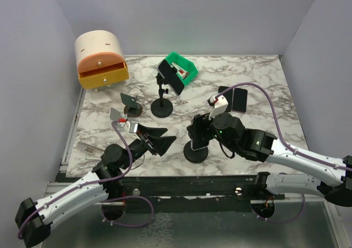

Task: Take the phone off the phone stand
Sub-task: Adjust the phone stand with the phone at the center of the board, then remove the phone from the phone stand.

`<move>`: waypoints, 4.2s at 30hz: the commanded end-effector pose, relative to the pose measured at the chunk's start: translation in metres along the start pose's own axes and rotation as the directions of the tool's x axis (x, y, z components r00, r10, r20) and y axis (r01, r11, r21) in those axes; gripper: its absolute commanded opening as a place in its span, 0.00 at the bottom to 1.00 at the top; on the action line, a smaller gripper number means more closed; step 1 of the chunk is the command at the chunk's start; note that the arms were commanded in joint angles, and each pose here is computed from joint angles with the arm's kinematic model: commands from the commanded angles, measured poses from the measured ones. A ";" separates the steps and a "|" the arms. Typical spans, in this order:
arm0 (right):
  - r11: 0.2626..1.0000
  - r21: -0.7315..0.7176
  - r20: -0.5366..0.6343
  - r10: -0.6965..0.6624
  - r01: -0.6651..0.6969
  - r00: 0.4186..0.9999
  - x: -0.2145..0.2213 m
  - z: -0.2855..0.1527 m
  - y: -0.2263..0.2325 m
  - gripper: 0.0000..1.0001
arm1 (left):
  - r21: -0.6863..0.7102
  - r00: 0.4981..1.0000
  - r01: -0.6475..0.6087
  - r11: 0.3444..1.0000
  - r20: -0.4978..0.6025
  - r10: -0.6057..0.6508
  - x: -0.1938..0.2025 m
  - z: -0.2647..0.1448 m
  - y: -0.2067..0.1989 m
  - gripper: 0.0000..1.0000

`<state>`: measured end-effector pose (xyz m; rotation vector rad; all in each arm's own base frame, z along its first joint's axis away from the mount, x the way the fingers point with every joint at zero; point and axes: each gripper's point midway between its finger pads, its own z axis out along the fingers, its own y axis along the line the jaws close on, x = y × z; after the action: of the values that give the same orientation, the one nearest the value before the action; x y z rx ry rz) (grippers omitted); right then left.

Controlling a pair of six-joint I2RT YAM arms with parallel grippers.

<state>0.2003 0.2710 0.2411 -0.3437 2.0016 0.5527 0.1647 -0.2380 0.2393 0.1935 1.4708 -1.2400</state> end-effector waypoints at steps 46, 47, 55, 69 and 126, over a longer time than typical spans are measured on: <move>1.000 0.000 -0.046 -0.014 0.014 0.999 0.009 0.006 0.003 0.15 | 0.165 0.968 -0.144 0.976 -0.183 0.174 0.036 0.057 -0.030 0.32; 1.000 0.001 -0.045 -0.013 0.013 0.999 0.009 0.006 0.003 0.15 | 0.164 0.967 -0.143 0.976 -0.186 0.173 0.037 0.057 -0.029 0.31; 1.000 -0.011 -0.036 0.009 -0.009 0.999 0.006 0.002 0.004 0.38 | 0.177 0.966 -0.141 0.974 -0.192 0.174 0.041 0.055 -0.030 0.08; 1.000 0.015 -0.018 0.020 -0.020 1.000 0.002 -0.002 -0.002 0.98 | 0.160 0.970 -0.153 0.975 -0.166 0.179 0.035 0.055 -0.029 0.00; 0.990 0.058 -0.004 -0.128 0.128 0.992 -0.014 0.005 0.001 0.53 | 0.099 0.981 -0.132 0.986 -0.133 0.144 0.025 0.060 -0.023 0.10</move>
<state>0.2101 0.2729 0.2579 -0.4224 1.9744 0.4329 0.1741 -0.3093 0.2304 0.4739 1.5401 -1.2033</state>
